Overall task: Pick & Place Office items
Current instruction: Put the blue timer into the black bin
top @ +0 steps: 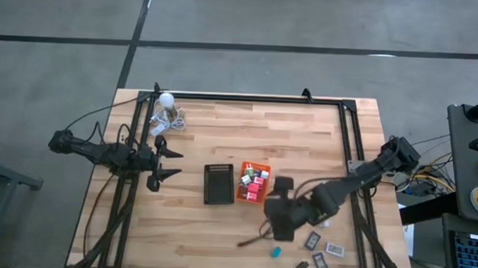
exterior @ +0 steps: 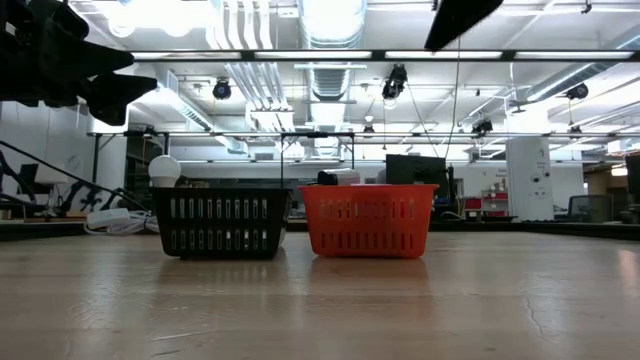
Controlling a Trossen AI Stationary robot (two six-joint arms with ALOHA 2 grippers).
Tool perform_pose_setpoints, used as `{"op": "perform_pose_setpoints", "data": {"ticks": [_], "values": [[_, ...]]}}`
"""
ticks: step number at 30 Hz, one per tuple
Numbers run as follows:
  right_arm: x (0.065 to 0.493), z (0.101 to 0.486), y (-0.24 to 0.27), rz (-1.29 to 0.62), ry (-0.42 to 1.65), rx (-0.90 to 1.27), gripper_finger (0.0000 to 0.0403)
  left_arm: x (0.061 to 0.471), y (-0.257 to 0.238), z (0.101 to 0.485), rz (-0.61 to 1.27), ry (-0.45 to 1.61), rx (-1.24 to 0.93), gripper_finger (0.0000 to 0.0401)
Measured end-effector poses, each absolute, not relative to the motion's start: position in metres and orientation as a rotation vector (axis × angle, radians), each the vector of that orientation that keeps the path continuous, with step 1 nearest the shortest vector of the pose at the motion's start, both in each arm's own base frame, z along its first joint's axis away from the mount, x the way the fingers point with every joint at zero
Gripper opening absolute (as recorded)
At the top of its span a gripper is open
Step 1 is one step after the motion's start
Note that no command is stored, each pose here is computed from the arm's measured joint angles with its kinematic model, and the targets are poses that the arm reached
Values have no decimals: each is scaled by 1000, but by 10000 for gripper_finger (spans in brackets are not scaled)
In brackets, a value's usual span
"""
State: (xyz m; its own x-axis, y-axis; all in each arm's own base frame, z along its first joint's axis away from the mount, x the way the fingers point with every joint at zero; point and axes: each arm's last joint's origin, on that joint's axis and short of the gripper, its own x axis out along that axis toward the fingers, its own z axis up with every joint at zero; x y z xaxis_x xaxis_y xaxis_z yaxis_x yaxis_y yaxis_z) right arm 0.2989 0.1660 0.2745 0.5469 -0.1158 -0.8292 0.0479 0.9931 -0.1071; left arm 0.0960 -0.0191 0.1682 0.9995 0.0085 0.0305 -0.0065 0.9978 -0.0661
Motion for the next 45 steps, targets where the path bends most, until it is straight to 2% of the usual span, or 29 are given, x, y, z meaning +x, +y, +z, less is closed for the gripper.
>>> {"op": "perform_pose_setpoints", "data": {"ticks": [6, 18, 23, 32, 45], "values": [[289, 281, 195, 1, 919, -73, 364, 96, -19, 168, 8, -31, -66, 252], [257, 274, 244, 181, 919, -129, 364, 96, -19, 168, 8, -31, -66, 253], [256, 266, 255, 238, 828, -93, 364, 96, -19, 168, 8, -31, -66, 253], [252, 237, 251, 210, 855, -62, 364, 96, -19, 168, 8, -31, -66, 253], [246, 222, 251, 200, 885, -61, 363, 96, -19, 168, 8, -32, -66, 252]]}}
